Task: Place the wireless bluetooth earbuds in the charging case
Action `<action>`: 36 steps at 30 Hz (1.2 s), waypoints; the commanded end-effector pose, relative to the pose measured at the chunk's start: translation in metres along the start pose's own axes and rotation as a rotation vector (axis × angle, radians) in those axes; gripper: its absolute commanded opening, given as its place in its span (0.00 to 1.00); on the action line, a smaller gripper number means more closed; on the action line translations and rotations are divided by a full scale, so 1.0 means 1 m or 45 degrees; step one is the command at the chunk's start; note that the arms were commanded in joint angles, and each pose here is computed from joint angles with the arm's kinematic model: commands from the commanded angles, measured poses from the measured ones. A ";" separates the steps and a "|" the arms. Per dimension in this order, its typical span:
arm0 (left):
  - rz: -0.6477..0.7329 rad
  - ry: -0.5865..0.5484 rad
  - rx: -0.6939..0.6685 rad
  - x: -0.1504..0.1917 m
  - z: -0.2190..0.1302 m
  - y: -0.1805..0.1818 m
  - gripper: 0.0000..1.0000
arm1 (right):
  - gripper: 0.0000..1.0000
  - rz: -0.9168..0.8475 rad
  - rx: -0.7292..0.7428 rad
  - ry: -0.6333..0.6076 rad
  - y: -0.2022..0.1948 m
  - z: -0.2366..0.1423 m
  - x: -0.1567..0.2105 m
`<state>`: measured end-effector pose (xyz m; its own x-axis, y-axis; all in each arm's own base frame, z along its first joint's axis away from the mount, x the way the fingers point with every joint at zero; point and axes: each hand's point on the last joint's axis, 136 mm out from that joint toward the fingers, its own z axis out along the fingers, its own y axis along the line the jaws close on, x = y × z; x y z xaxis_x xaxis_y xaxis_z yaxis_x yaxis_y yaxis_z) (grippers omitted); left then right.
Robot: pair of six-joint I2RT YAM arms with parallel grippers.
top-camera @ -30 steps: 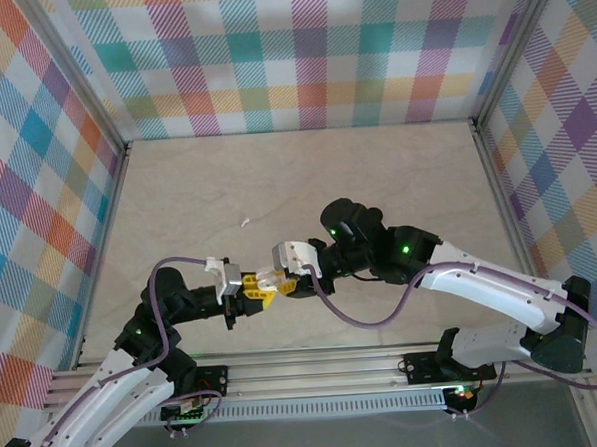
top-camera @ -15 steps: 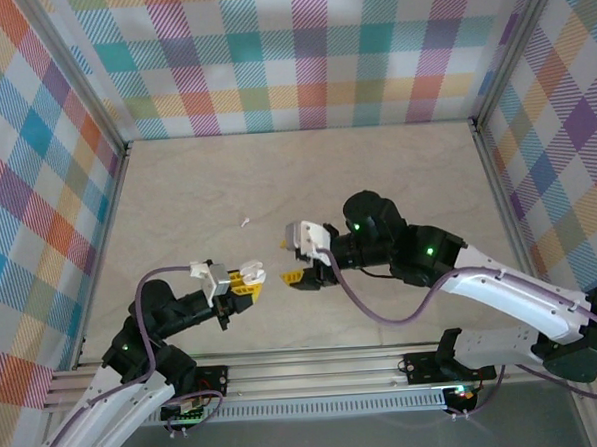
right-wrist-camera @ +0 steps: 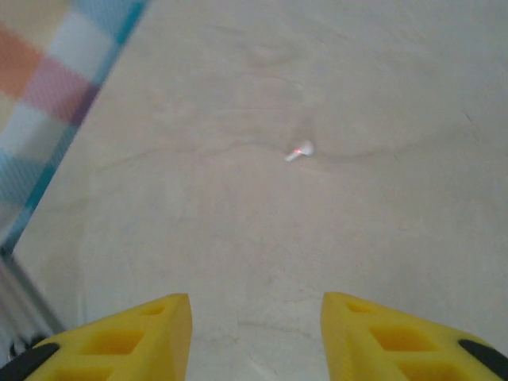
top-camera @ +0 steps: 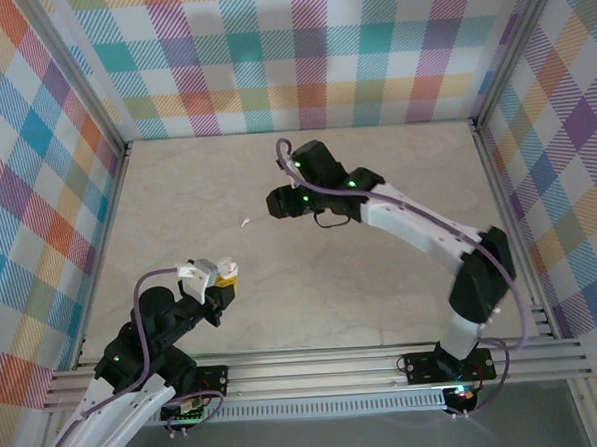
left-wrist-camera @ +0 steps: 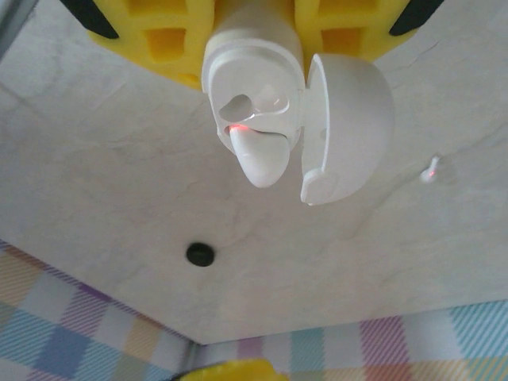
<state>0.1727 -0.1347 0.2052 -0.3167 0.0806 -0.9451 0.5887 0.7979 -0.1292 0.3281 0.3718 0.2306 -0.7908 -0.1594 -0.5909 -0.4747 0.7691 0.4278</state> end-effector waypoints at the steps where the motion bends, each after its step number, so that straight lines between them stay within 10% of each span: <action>1: -0.068 -0.050 -0.129 -0.010 -0.012 0.017 0.00 | 0.44 0.349 0.117 0.135 -0.013 0.039 0.012; 14: -0.116 -0.085 -0.099 -0.005 -0.011 0.014 0.00 | 0.39 0.407 0.553 0.166 -0.050 0.173 0.023; 36: -0.121 -0.084 -0.084 -0.004 -0.003 0.013 0.00 | 0.46 0.310 0.551 -0.069 -0.048 0.228 0.010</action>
<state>0.1767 -0.1219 0.2025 -0.3390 -0.0104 -0.9407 0.5065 0.8406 -0.1918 0.4295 0.4608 0.0478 -0.8552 0.0994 -0.5087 -0.0279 0.9712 0.2366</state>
